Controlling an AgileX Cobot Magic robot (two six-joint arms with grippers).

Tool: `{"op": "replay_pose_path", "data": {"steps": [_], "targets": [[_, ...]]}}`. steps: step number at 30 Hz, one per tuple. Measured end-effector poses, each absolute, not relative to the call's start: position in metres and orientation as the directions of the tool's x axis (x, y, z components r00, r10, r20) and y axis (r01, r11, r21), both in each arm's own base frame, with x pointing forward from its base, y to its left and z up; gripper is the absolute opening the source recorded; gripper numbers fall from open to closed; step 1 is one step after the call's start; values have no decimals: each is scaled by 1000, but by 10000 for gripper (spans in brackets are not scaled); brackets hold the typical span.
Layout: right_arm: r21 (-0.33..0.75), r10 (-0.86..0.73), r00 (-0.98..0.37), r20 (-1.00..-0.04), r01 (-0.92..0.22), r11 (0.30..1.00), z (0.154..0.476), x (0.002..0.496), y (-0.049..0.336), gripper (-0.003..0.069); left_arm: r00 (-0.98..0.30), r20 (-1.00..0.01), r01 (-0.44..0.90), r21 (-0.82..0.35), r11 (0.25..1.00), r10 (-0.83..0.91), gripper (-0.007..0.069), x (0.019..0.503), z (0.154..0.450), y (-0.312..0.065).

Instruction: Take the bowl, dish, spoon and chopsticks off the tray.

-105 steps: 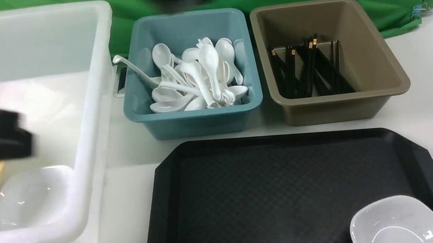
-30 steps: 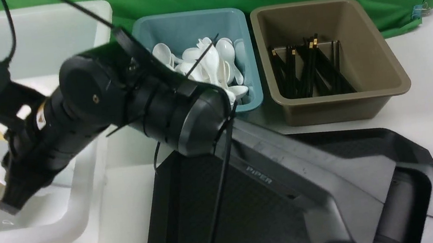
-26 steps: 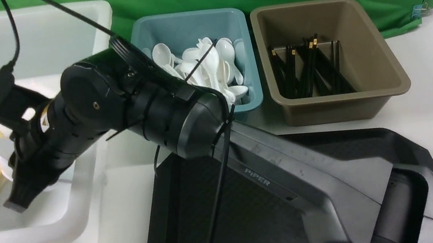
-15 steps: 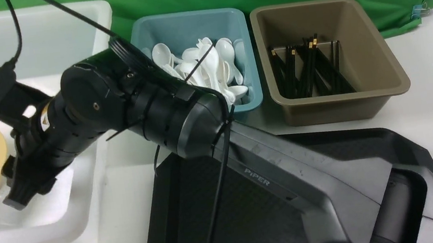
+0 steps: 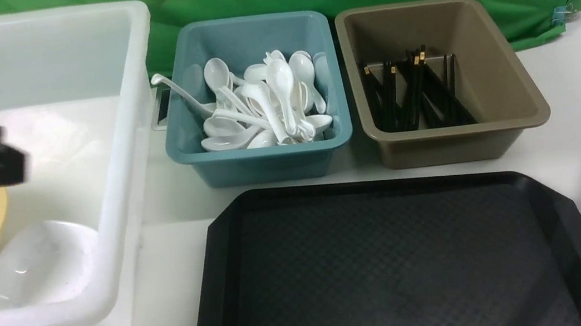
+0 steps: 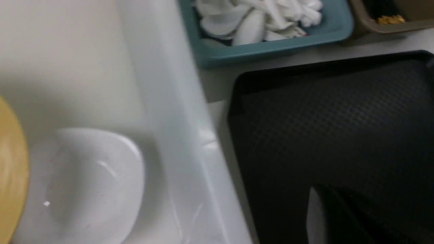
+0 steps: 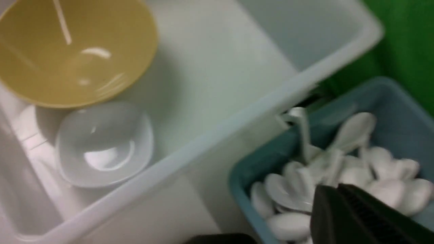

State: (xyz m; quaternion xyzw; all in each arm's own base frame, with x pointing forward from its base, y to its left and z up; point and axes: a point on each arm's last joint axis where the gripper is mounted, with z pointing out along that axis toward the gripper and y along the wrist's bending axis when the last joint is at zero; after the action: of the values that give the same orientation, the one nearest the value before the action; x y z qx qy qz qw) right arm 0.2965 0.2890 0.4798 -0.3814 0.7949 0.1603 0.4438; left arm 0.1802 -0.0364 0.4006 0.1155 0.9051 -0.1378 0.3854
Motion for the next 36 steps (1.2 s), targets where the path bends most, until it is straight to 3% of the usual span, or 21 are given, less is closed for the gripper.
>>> {"op": "replay_pose_path", "data": {"steps": [5, 10, 14, 16, 17, 18, 19, 20, 22, 25, 31, 36], "targets": [[-191, -441, -319, -839, -587, 787, 524, 241, 204, 6, -548, -809, 484, -99, 869, 213, -17, 148, 418, -59], [-168, -317, -251, -914, -478, 862, 524, 172, 132, 6, -428, -877, 543, -56, 838, 219, -17, 109, 432, -57], [-97, -195, -162, -967, -473, 876, 488, 122, 85, 6, -349, -919, 530, -30, 847, 186, -17, 81, 429, -48], [-53, -119, -107, -987, -484, 873, 454, 94, 58, 6, -308, -944, 497, -52, 866, 120, -17, 62, 419, -41], [-2, -49, -83, -995, -489, 872, 422, 74, 39, 6, -292, -953, 477, -69, 876, 84, -17, 53, 407, -37], [4, -49, -83, -995, -541, 841, 422, 74, 39, 6, -297, -951, 474, -73, 878, 82, -17, 55, 405, -37], [17, -23, -76, -997, -487, 873, 411, 69, 34, 6, -285, -956, 468, -76, 880, 69, -17, 50, 400, -35], [54, 25, -67, -997, -480, 876, 375, 56, 19, 6, -285, -957, 454, -91, 886, 48, -17, 45, 381, -33], [81, 75, -33, -997, -484, 871, 347, 45, 8, 6, -291, -957, 438, -120, 891, 14, -17, 39, 361, -31], [86, 121, 35, -992, -509, 856, 325, 34, 0, 6, -310, -951, 418, -157, 895, -22, -17, 36, 334, -29], [83, 173, 111, -979, -557, 827, 314, 26, -2, 8, -310, -948, 392, -200, 898, -76, -17, 40, 299, -29], [83, 174, 111, -979, -560, 824, 314, 27, -1, 28, -314, -945, 393, -222, 892, -96, -15, 42, 296, -30]]}}
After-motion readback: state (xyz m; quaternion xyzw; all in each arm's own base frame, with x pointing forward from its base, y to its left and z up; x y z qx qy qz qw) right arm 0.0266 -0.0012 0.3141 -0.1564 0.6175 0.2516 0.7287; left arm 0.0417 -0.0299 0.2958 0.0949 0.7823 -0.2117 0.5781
